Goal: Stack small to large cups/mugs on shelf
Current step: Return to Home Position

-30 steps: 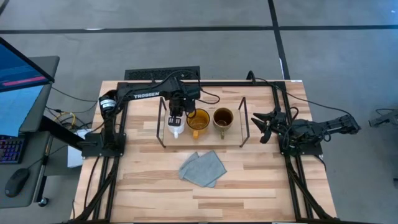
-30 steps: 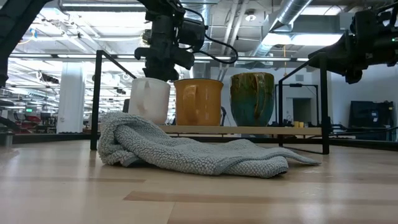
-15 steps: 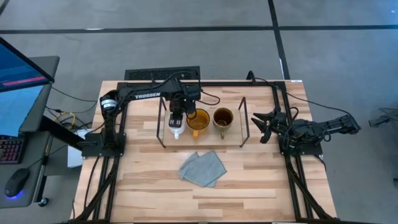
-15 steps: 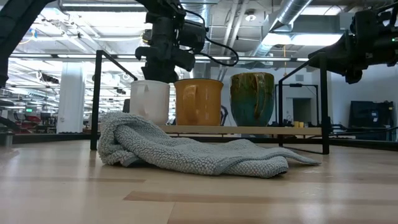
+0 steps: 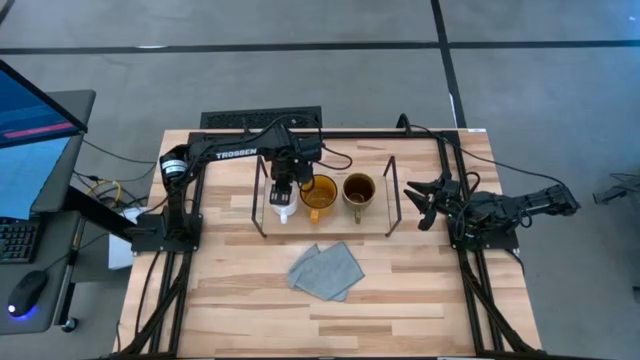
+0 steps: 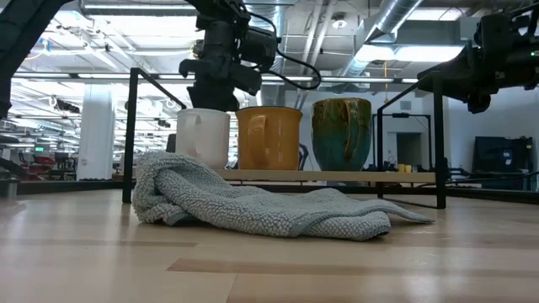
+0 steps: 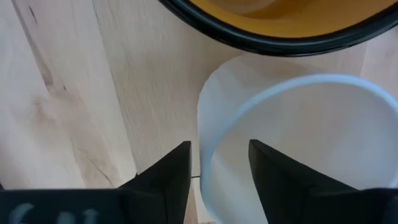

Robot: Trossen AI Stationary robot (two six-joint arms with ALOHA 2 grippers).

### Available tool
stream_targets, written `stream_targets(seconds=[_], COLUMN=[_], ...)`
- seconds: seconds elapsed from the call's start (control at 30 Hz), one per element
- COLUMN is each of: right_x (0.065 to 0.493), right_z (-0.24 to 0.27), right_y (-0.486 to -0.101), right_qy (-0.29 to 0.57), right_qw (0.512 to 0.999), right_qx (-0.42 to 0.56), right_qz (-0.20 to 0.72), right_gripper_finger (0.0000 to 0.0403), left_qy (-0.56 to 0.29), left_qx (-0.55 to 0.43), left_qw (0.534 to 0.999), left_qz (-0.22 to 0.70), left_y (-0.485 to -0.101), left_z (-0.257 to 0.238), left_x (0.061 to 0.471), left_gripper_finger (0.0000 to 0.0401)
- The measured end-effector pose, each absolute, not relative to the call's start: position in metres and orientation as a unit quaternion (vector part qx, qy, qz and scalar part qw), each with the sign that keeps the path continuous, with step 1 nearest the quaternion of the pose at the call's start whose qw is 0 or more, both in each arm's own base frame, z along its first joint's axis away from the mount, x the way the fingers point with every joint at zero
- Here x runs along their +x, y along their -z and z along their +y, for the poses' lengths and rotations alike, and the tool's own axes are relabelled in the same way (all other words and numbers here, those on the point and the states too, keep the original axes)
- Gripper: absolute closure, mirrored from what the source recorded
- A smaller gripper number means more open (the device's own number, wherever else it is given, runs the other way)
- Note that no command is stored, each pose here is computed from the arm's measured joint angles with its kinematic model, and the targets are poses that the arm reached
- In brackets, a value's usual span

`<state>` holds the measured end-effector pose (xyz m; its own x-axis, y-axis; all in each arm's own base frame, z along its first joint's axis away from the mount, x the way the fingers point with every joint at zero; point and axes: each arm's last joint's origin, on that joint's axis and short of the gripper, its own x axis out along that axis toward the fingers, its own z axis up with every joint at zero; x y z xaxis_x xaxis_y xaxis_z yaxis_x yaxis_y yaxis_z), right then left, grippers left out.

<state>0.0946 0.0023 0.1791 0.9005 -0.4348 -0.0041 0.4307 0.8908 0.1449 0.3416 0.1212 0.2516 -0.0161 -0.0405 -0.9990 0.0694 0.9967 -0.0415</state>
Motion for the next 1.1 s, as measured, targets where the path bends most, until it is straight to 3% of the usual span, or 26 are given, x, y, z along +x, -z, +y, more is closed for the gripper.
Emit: stream_targets(seconds=[0.3,0.6,0.87,0.97,1.1], right_x=[0.095,0.095,0.095,0.095,0.095], right_z=[0.002,0.002,0.002,0.002,0.002], right_y=[-0.179,-0.179,-0.179,-0.179,-0.179], right_qy=[0.223,0.223,0.223,0.223,0.223], right_qw=[0.972,0.972,0.972,0.972,0.972], right_qx=[0.071,0.071,0.072,0.072,0.072], right_qz=[-0.014,-0.014,-0.015,-0.015,-0.015], right_gripper_finger=[0.0249,0.0249,0.0249,0.0249,0.0249], left_qy=[0.041,0.034,0.025,0.028,0.048], left_qx=[0.008,0.012,0.005,-0.008,-0.028], left_qw=[0.704,0.724,0.713,0.733,0.813], left_qz=[0.709,0.688,0.701,0.680,0.580], left_y=[-0.255,-0.282,-0.305,-0.316,-0.344], left_z=[0.120,0.120,0.119,0.118,0.120], left_x=[0.340,0.340,0.334,0.336,0.335], left_gripper_finger=[0.0250,0.0250,0.0250,0.0250,0.0250])
